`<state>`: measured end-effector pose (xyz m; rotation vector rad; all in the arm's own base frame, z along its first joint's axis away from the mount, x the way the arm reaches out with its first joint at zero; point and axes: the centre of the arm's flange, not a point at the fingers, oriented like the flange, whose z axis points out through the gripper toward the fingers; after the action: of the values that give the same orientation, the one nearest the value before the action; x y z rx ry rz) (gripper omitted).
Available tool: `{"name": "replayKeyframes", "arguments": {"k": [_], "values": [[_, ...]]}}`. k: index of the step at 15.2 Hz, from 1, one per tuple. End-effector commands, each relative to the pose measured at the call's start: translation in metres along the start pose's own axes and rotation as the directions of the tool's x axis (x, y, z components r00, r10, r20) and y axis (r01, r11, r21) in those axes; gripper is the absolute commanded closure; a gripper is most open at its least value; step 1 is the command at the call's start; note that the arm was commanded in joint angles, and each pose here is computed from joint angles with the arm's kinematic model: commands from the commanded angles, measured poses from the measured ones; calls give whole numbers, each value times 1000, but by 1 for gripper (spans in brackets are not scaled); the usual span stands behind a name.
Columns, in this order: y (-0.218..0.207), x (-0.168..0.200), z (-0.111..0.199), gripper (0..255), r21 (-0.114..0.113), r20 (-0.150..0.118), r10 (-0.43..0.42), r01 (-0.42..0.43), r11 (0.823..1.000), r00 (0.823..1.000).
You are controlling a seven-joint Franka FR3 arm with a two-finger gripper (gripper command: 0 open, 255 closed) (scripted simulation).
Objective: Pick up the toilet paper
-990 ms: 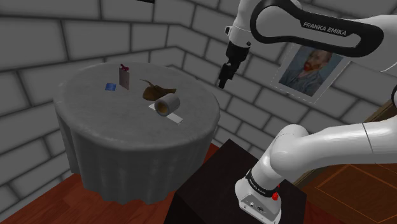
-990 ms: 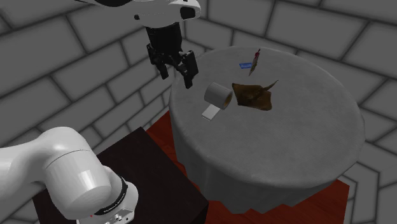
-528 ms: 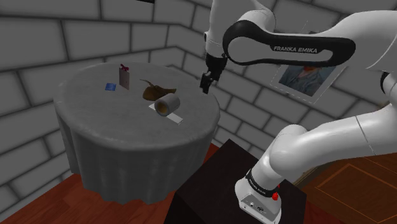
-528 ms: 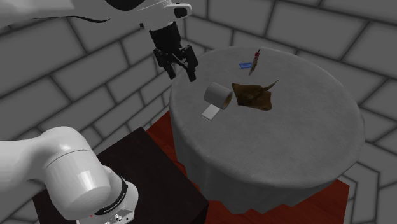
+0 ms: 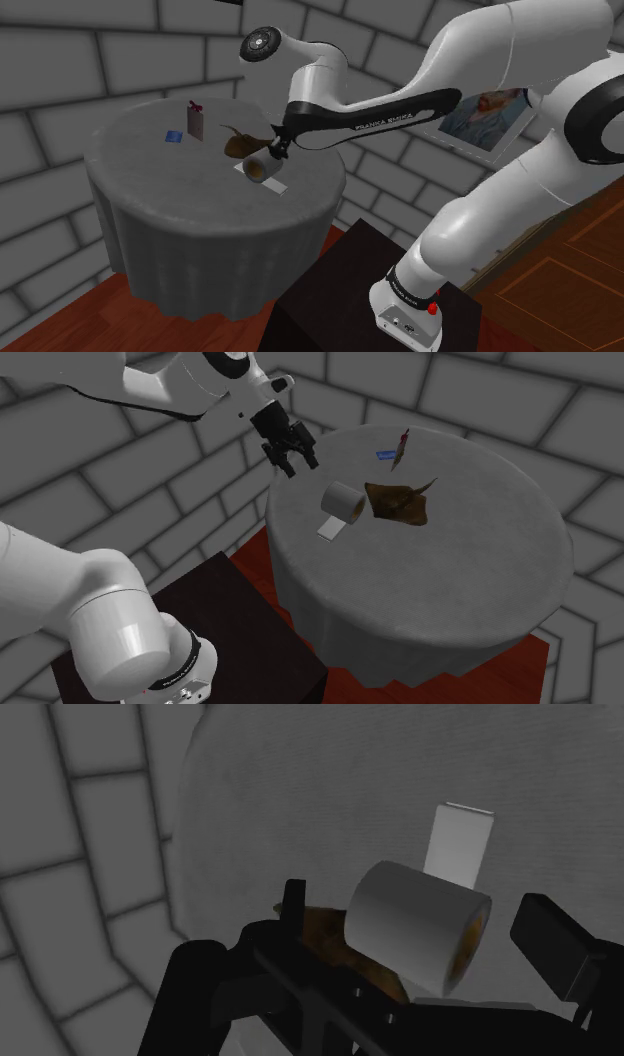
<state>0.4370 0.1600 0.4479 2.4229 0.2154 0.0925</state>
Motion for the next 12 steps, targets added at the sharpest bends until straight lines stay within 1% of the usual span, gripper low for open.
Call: {"name": "replayKeyframes", "arguments": {"k": [1, 3, 5, 7, 10, 12], "values": [[-25, 19, 11, 0, -91, -8, 2, -3, 996, 1000], [-50, 39, 24, 0, -178, -11, 0, -2, 984, 1000], [-74, 60, 39, 0, -263, -14, -3, -1, 965, 1000], [-96, 80, 57, 0, -346, -17, -6, 0, 938, 1000], [-127, 111, 86, 0, -466, -20, -11, 0, 885, 1000], [-131, 111, 91, 0, -469, -20, -11, 0, 883, 1000]]}}
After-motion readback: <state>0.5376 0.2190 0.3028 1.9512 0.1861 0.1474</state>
